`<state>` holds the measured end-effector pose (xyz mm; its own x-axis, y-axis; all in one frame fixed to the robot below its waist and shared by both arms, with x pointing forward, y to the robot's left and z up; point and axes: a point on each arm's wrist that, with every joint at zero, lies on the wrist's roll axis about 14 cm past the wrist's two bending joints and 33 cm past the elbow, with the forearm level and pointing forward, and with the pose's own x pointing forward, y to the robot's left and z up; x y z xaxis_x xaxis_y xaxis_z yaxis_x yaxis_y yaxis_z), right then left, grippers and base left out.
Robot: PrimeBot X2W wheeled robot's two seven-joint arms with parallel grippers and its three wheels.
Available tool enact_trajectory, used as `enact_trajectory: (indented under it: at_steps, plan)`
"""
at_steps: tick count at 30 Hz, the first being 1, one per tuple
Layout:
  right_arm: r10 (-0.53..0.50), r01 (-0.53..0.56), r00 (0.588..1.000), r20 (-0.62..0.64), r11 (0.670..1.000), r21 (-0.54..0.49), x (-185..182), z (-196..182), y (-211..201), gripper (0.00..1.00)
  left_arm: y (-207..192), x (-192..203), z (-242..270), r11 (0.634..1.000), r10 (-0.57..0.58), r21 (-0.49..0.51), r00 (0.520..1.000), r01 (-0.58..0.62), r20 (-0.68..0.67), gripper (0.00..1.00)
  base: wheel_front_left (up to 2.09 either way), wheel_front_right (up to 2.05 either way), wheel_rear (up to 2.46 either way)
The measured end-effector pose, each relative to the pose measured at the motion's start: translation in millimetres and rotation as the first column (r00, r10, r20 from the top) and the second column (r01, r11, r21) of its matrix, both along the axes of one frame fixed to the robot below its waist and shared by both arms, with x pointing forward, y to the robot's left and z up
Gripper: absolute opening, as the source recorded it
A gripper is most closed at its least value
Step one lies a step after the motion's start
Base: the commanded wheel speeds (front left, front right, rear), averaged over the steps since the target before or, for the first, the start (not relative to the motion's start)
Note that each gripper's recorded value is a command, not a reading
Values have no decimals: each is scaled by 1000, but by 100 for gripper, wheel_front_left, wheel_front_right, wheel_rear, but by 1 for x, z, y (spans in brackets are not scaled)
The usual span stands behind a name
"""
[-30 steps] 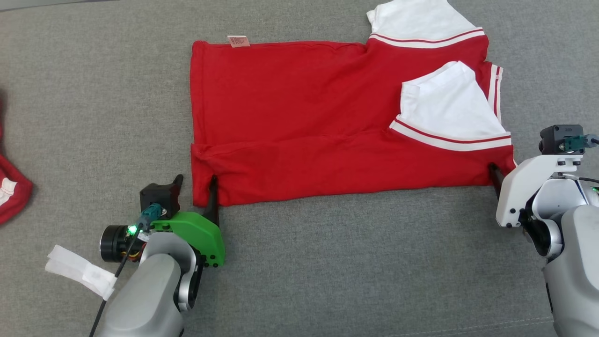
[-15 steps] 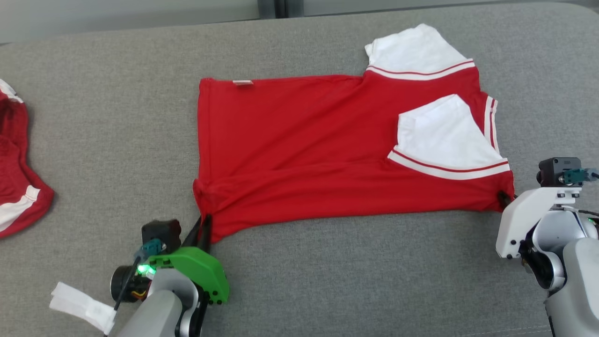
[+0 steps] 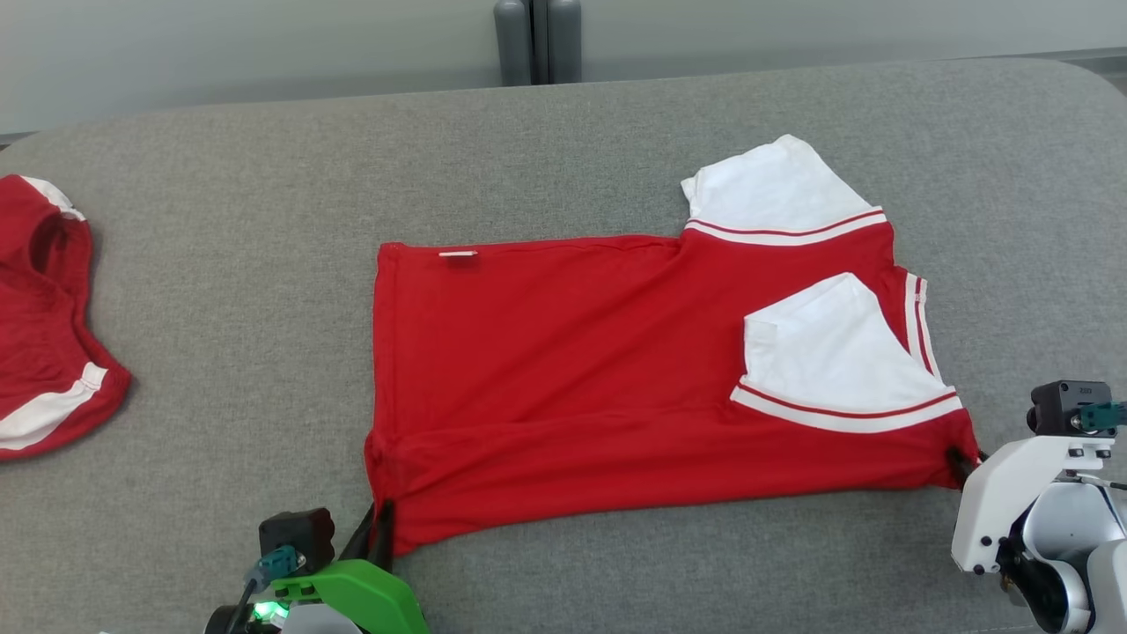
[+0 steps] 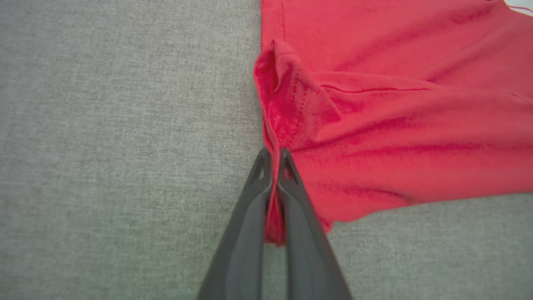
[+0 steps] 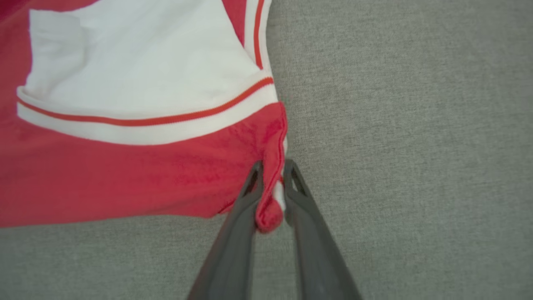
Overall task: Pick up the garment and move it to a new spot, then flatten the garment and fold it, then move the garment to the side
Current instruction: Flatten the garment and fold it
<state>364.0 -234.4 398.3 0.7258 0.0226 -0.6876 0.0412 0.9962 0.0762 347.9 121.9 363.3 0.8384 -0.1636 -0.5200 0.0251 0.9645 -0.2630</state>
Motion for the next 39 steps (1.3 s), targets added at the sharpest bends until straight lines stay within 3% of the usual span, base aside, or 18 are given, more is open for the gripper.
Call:
enact_trajectory:
  at_steps: [1, 6, 10, 16, 23, 29, 39]
  plan:
    - [-5, 5, 1000, -5, 1000, 3, -1, -2, 0, 100, 0, 0, 1, 1000, -1, 1, 1000, 1, 0, 100, 0, 0, 0]
    - [-1, 1, 1000, -2, 1000, 4, 3, -2, 2, 100, 4, 1, 7, 1000, 8, 7, 1000, -8, 13, 100, 0, 0, 0]
    - [33, -31, 998, 57, 999, -34, 25, 20, 0, 100, 11, 11, 15, 1000, 3, 21, 1000, -4, 22, 100, 0, 0, 0]
    - [138, -124, 982, 126, 986, -111, 78, 67, 8, 100, 23, 63, 44, 997, -39, 63, 999, 37, 38, 100, 0, 0, 0]
    - [250, -228, 958, 137, 961, -156, 140, 93, 31, 100, 16, 125, 57, 994, -90, 61, 996, 91, -20, 100, 0, 0, 0]
    - [334, -307, 935, 118, 931, -199, 184, 89, 51, 100, 12, 170, 53, 988, -108, 107, 994, 111, -36, 100, 0, 0, 0]
    - [380, -363, 924, 47, 908, -208, 222, 49, 61, 100, 0, 195, 5, 979, -138, 127, 978, 158, -156, 100, 0, 0, 0]
